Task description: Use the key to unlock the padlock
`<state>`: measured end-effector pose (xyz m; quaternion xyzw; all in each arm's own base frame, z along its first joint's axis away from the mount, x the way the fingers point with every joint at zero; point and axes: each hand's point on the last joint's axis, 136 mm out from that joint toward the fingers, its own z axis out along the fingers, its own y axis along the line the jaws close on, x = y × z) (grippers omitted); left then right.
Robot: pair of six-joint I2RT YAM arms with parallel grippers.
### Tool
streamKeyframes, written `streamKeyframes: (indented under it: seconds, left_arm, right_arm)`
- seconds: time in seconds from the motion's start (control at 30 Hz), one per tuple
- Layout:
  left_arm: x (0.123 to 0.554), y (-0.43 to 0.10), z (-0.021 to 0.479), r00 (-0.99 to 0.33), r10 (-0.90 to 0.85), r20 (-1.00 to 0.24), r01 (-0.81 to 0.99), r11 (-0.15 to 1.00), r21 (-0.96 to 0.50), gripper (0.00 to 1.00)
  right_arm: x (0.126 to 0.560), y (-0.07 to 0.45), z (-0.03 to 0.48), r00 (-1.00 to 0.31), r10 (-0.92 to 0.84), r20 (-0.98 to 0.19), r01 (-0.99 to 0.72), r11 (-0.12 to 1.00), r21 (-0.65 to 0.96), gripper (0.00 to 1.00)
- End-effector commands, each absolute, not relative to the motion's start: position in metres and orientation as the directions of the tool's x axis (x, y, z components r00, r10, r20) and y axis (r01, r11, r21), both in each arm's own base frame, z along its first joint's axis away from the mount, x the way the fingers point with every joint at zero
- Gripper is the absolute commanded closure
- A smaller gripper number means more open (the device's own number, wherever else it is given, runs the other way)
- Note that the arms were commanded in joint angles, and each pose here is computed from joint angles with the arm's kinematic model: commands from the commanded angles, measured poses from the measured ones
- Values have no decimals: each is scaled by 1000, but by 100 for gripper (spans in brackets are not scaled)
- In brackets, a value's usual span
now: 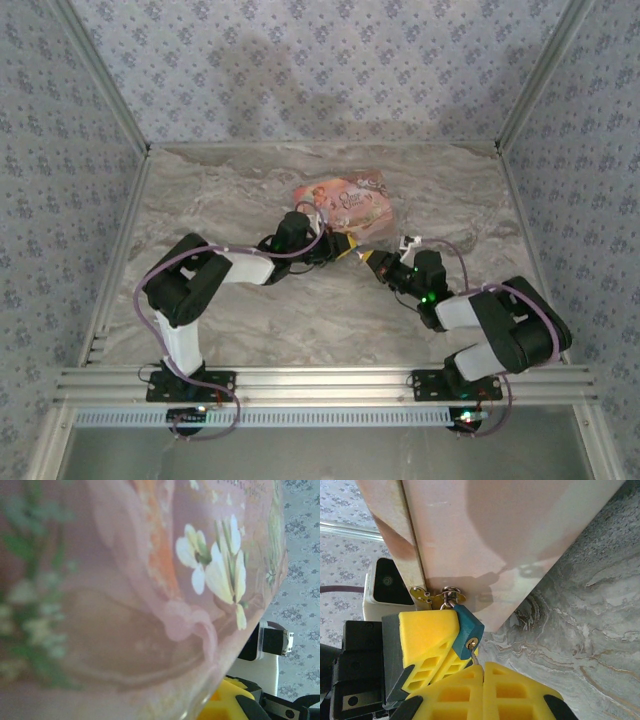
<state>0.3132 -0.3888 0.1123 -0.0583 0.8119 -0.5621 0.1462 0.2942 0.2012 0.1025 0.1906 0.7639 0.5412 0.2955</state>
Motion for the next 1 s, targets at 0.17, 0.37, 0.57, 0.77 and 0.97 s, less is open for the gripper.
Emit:
streamKeyframes:
  seconds: [0.17, 0.37, 0.57, 0.77, 0.97]
  left_arm:
    - [305, -398, 156, -953, -229, -200, 143, 241, -960, 97]
    - [305, -399, 158, -952, -229, -202, 148, 233, -961, 98]
    - [305, -399, 159, -953, -227, -202, 149, 230, -962, 98]
    - [304, -400, 159, -954, -223, -202, 150, 229, -962, 98]
    - [297, -409, 164, -959, -192, -207, 166, 211, -963, 100]
  right_arm:
    - [308, 209, 116, -741, 649, -173, -14, 243, 970, 100]
    - [312, 210, 118, -732, 676, -86, 35, 164, 986, 100]
    - [313, 210, 117, -731, 681, -50, 58, 135, 989, 100]
    - [314, 211, 117, -735, 677, -48, 61, 136, 989, 100]
    - [320, 219, 119, -745, 663, -73, 44, 158, 987, 100]
